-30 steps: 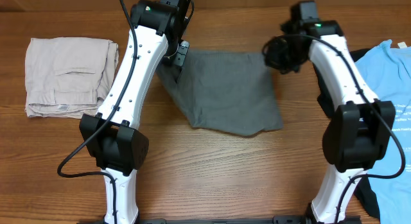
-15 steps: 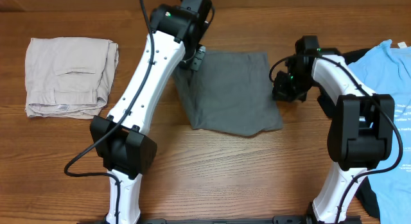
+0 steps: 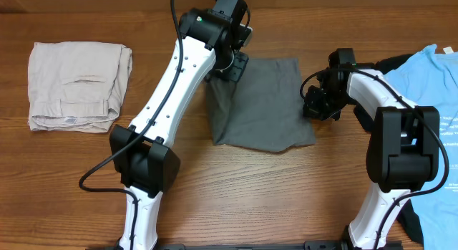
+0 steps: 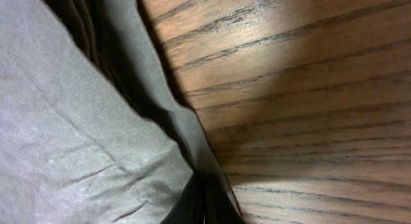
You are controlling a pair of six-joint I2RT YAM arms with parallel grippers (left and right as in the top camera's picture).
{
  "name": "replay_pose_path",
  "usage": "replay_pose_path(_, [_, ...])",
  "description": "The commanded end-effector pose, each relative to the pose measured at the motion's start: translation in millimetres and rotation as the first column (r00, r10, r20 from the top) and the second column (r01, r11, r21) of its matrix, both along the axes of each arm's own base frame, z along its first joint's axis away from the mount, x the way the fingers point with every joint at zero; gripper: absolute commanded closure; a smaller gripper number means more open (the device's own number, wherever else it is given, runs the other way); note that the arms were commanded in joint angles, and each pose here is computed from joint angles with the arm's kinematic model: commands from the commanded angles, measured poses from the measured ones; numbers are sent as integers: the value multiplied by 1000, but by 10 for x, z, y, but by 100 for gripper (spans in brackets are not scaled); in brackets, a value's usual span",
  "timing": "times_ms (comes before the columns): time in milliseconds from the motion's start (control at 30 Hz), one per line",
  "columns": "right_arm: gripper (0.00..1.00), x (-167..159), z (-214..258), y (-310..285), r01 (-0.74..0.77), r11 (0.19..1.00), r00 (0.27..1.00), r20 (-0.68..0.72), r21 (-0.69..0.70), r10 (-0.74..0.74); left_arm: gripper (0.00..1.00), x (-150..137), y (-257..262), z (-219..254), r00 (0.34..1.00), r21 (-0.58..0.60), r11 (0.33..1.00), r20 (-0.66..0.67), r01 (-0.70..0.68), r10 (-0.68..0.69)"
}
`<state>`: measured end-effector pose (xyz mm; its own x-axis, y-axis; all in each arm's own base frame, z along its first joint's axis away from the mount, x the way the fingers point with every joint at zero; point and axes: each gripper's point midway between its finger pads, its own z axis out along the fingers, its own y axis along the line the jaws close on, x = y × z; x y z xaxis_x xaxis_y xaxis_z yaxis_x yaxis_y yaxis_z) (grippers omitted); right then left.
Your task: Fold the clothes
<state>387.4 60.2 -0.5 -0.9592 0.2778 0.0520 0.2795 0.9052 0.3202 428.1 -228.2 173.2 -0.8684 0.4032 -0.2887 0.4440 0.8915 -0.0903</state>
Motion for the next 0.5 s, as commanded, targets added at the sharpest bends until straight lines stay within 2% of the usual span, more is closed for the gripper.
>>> replay_pose_path(0, [96, -143, -175, -13, -6, 1000, 999, -49, -18, 5, 96, -95, -350, 94, 998, -140, 989, -28, 55, -59])
replay_pose_path(267, [96, -142, -201, -5, 13, 1000, 999, -49, -15, -14, 96, -84, -590, 128, 998, -186, 981, 1, 60, -61])
replay_pose_path(467, [96, -142, -201, -4, 13, 1000, 999, -49, -15, -14, 94, -108, -779, -13, 998, -190, 980, -15, 62, -66])
